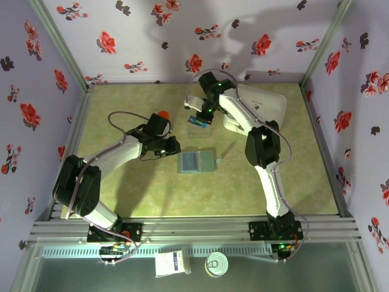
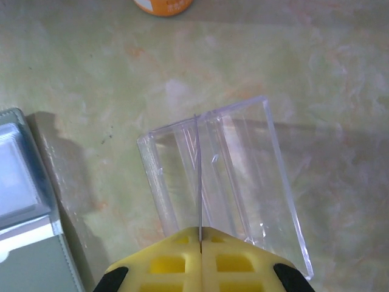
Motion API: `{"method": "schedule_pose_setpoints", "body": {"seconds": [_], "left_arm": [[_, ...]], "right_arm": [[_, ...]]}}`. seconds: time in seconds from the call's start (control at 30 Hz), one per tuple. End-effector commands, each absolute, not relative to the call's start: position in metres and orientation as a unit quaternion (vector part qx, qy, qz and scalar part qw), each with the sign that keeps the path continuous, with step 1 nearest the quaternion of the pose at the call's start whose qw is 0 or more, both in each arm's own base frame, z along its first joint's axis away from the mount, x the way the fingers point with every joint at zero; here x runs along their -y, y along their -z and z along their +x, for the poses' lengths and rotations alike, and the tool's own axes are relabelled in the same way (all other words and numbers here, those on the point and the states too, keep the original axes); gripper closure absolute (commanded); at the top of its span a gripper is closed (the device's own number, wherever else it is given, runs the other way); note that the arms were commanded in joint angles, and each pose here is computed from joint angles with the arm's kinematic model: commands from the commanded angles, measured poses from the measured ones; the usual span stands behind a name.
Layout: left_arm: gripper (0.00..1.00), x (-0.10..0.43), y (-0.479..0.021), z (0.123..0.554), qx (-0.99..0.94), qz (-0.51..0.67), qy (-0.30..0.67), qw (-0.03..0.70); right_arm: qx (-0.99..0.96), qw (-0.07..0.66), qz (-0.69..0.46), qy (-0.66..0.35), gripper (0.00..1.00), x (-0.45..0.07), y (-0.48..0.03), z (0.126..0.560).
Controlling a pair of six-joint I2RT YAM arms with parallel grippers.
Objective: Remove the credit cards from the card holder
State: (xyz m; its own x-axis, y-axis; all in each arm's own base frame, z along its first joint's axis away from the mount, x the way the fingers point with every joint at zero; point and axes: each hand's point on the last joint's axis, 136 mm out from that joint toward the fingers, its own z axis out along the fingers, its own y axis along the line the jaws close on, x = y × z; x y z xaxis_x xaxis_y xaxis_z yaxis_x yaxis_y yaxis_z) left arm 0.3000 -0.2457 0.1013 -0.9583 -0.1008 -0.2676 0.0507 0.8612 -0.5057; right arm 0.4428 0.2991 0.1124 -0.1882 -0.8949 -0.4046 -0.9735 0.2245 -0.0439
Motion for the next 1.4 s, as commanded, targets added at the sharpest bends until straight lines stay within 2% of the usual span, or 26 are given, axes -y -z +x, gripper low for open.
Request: {"method": "schedule_pose_setpoints", "body": {"seconds": [0.0,0.53,0.83,0.93,1.13,1.37], "left_arm": [[0.85,0.241,-0.102,0.299,-0.953,-0.020,0.265,0.146],[0.86,0.238,-0.090,0.294,-0.954,-0.035,0.266,0.134],[0.86,0.237,-0.088,0.295,-0.954,-0.038,0.265,0.133],[0.85,0.238,-0.087,0.295,-0.954,-0.041,0.266,0.132],[0.86,0.240,-0.086,0.297,-0.955,-0.037,0.265,0.130],[0.86,0.242,-0.087,0.300,-0.954,-0.036,0.268,0.132]], "right_arm": [[-0.758,0.134,-0.630,-0.103,1.00,-0.286,-0.103,0.435],[-0.728,0.063,-0.674,-0.110,1.00,-0.286,-0.071,0.409],[-0.709,0.047,-0.691,-0.130,1.00,-0.295,-0.062,0.396],[-0.707,0.046,-0.694,-0.128,0.90,-0.298,-0.059,0.395],[-0.713,0.072,-0.688,-0.115,0.78,-0.297,-0.076,0.405],[-0.724,0.141,-0.674,-0.051,0.77,-0.290,-0.112,0.437]]}}
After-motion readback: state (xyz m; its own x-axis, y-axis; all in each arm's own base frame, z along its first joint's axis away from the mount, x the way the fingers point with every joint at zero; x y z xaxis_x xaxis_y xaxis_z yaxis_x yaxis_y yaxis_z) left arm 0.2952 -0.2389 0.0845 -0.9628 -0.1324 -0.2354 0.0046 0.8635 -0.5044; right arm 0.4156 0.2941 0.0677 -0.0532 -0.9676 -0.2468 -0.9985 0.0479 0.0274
